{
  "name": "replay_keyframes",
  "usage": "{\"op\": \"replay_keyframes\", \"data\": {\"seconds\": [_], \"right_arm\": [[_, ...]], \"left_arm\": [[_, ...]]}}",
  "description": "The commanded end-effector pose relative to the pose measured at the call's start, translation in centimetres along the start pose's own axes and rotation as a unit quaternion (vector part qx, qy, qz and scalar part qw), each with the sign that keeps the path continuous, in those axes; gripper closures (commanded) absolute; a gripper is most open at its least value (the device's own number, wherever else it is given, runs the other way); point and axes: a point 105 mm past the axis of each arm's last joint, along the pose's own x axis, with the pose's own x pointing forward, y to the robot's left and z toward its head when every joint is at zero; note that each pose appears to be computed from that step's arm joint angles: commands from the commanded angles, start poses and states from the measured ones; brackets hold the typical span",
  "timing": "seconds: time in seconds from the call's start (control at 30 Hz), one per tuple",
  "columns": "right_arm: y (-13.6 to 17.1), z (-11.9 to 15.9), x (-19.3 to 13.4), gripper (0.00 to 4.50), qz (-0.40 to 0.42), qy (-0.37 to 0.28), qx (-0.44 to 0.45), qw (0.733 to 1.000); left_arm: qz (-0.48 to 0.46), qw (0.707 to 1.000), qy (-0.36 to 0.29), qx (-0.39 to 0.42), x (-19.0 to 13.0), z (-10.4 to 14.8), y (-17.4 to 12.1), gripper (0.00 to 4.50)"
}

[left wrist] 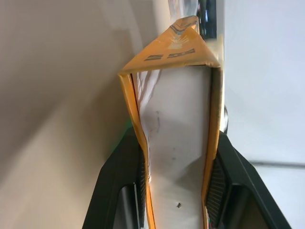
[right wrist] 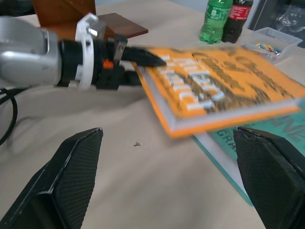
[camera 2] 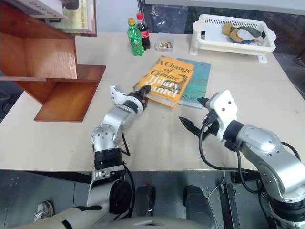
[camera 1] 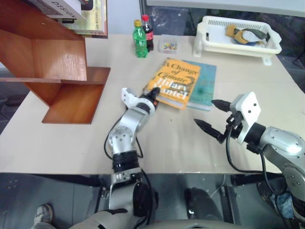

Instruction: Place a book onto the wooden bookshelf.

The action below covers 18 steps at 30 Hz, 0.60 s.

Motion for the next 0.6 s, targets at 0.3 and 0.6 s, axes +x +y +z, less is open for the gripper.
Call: {"op": "replay_keyframes", "data": {"seconds": [0.3,0.6], "right_arm": [[0.1,1.2,-0.4,0.0,-0.017,-0.022,-0.017,0.999],[-0.1,1.2,-0.5,0.0,-0.021,-0.023,-0.018,0.999]], "left_arm": [[0.011,0.997,0.075,-0.014,2.0,-3.8,0.4,2.94],[0.023,0.995,0.088,0.035,0.4,-1.7,1.6,0.03]]}}
